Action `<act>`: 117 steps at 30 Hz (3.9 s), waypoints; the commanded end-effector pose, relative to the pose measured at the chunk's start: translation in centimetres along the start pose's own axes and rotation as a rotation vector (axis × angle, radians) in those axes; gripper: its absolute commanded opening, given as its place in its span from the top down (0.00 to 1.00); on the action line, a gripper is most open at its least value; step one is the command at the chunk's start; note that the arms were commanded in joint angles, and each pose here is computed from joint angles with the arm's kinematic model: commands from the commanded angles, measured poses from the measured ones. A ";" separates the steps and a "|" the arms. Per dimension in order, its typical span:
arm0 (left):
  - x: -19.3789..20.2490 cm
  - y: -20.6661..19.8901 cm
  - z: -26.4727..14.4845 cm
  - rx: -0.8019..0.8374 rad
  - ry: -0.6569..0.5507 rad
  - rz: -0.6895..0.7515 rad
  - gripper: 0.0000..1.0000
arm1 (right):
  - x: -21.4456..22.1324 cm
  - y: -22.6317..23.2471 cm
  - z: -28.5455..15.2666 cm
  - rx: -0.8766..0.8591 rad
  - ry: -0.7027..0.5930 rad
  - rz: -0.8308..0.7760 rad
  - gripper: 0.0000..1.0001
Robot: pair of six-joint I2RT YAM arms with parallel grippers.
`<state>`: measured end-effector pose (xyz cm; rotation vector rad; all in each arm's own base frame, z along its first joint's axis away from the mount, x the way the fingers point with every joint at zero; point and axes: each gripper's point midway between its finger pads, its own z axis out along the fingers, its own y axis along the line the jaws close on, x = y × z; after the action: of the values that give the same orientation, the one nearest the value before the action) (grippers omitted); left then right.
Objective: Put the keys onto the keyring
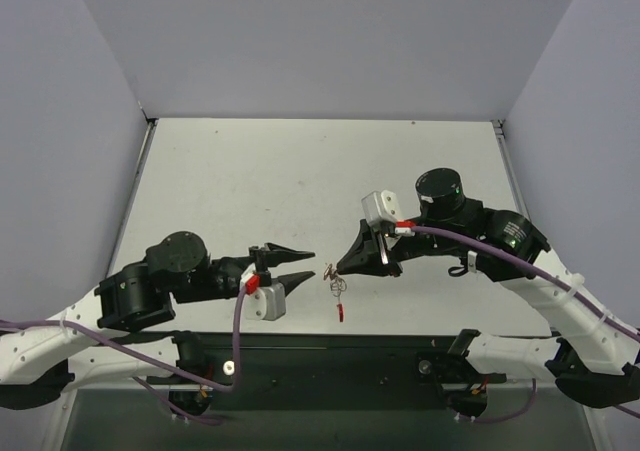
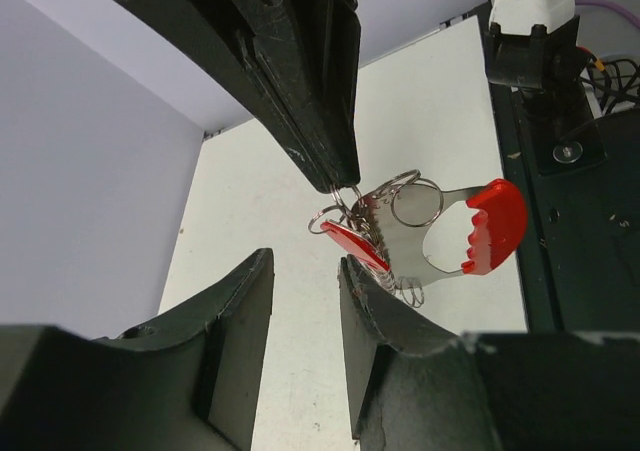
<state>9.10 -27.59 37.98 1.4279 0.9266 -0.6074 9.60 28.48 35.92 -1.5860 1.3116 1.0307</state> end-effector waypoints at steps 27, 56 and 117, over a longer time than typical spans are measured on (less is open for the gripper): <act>-1.6 0.2 1.9 0.079 -0.017 0.065 0.59 | -1.4 0.5 -0.2 -0.049 -0.036 -0.052 1.00; -1.6 -0.3 2.0 0.098 -0.024 0.047 1.00 | -1.4 -0.3 -0.3 0.005 -0.027 -0.040 1.00; 2.0 -2.0 2.7 0.140 0.110 -0.031 1.00 | -3.0 -4.7 -1.0 0.234 -0.090 0.033 1.00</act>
<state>9.70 -29.81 35.68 1.5473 0.9883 -0.5889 12.19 28.75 36.25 -1.4291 1.4546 0.9784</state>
